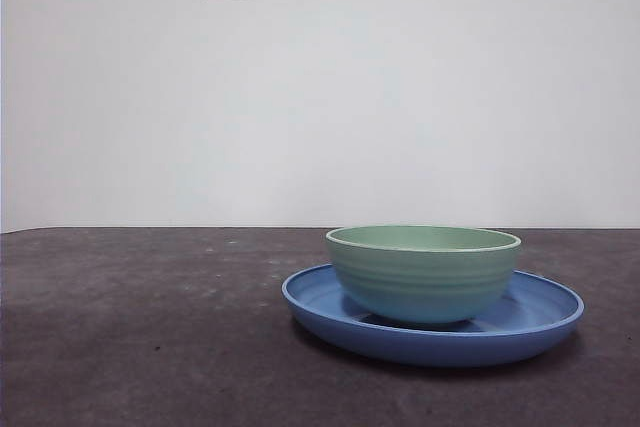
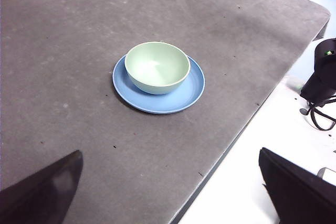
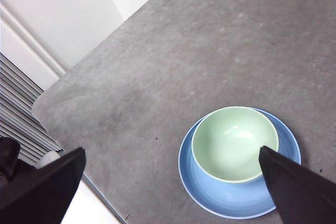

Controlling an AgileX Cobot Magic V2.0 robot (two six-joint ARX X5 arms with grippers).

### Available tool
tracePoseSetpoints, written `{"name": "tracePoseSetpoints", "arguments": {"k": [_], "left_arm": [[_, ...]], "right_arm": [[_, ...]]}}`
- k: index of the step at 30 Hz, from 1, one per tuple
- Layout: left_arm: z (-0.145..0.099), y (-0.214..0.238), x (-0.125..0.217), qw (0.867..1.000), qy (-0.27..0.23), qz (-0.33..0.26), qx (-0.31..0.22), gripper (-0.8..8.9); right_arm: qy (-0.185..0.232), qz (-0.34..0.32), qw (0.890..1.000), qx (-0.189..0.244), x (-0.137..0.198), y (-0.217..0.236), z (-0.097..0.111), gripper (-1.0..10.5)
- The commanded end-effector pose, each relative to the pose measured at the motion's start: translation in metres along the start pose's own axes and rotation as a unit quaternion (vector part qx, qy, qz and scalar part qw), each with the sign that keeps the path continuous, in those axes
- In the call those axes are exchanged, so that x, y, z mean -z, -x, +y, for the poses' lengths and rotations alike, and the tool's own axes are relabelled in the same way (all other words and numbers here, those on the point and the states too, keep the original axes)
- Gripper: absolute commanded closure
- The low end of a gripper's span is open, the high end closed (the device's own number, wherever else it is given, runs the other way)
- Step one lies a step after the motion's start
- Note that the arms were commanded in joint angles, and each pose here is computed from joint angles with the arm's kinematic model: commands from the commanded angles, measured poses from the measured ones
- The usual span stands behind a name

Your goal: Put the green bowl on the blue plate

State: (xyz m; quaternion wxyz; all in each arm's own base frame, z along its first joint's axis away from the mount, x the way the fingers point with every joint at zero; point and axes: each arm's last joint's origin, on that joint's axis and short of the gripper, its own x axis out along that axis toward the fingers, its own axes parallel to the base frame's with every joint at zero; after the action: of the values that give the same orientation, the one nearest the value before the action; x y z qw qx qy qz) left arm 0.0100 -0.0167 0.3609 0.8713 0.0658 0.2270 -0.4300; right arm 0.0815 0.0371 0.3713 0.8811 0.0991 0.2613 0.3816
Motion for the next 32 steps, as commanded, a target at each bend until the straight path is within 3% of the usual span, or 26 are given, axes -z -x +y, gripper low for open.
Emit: {"name": "tracePoseSetpoints", "arguments": {"k": [1,5,14,27,32], "left_arm": [[0.0,0.001,-0.003,1.0,-0.004,-0.009,0.001,2.74],[0.0,0.001,-0.003,1.0,-0.004,-0.011,0.001,2.74],[0.0,0.002,-0.003,1.0,-0.004,-0.011,0.001,2.74],[0.0,0.002,-0.003,1.0,-0.004,-0.011,0.001,2.74],[0.0,0.002,-0.003,1.0,-0.004,-0.011,0.001,2.74]], "right_arm": [[-0.025,0.005,1.0,-0.002,-0.002,0.0,0.001,3.4],[-0.068,0.048,0.996,0.016,-0.002,-0.012,-0.008,3.4],[-0.122,0.139,0.974,0.132,-0.012,-0.066,-0.058,3.4],[-0.174,0.246,0.941,0.153,-0.001,-0.142,-0.14,3.4],[-0.193,0.268,0.93,0.158,0.01,-0.164,-0.167,4.4]]}}
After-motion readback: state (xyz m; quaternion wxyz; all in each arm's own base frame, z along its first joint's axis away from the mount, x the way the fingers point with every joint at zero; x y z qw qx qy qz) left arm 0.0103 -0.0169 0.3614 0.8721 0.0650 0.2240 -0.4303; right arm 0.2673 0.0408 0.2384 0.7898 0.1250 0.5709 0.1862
